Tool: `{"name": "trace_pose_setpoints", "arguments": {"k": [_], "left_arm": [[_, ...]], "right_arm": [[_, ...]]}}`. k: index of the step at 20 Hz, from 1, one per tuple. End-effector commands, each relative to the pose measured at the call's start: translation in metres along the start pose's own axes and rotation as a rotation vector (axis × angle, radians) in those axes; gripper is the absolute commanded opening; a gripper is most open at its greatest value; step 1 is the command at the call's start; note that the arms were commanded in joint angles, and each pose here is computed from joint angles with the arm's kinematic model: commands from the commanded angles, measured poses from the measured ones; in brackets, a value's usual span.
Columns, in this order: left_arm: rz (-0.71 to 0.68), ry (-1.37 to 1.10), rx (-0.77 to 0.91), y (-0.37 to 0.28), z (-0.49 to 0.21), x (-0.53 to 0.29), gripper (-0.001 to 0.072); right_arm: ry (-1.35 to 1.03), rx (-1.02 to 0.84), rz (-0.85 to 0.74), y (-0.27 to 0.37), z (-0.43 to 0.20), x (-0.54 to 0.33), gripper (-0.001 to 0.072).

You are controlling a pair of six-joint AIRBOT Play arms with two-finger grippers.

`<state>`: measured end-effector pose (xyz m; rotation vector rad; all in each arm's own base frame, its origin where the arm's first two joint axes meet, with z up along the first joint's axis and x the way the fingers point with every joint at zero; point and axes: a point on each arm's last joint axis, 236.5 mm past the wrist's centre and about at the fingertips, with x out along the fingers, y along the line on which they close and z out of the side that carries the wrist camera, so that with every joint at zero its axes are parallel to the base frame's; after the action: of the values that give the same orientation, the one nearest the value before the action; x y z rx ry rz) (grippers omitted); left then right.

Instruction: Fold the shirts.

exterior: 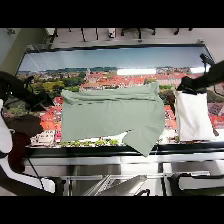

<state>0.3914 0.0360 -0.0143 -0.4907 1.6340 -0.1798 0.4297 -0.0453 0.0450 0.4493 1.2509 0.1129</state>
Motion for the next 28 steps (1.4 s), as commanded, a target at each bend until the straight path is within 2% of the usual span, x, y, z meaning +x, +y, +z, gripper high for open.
{"name": "trace_pose_setpoints", "arguments": {"k": [1, 4, 6, 10, 14, 15, 16, 19, 22, 28], "left_arm": [[-0.048, 0.099, -0.091, 0.026, -0.08, 0.05, 0.0613], [-0.188, 0.099, -0.103, 0.01, -0.109, 0.092, 0.0612], [-0.25, 0.088, -0.118, -0.001, -0.113, 0.107, 0.0612], [-0.22, 0.08, -0.103, 0.0, -0.112, 0.115, 0.0611], [-0.246, 0.101, -0.075, -0.006, -0.109, 0.092, 0.0611], [-0.256, 0.107, -0.068, -0.007, -0.108, 0.082, 0.0611], [-0.263, 0.1, -0.065, -0.007, -0.104, 0.071, 0.0611], [-0.267, 0.063, -0.095, 0.003, -0.094, 0.056, 0.0611], [-0.261, 0.06, -0.137, 0.011, -0.1, 0.074, 0.0611], [-0.234, 0.037, -0.174, 0.022, -0.1, 0.101, 0.0611]], "right_arm": [[0.012, 0.167, 0.081, -0.023, -0.071, -0.012, 0.0443], [0.024, 0.296, 0.104, -0.041, -0.122, 0.006, 0.0443], [0.065, 0.317, 0.113, -0.042, -0.15, 0.025, 0.0444], [0.136, 0.33, 0.193, -0.022, -0.187, 0.059, 0.0444], [0.188, 0.319, 0.195, -0.017, -0.208, 0.072, 0.0448], [0.19, 0.316, 0.189, -0.018, -0.209, 0.072, 0.0533], [0.193, 0.315, 0.184, -0.019, -0.21, 0.072, 0.0555], [0.205, 0.32, 0.172, -0.023, -0.215, 0.075, 0.0555], [0.227, 0.356, 0.185, -0.021, -0.226, 0.087, 0.0554], [0.31, 0.286, 0.189, -0.001, -0.243, 0.107, 0.0553]]}}
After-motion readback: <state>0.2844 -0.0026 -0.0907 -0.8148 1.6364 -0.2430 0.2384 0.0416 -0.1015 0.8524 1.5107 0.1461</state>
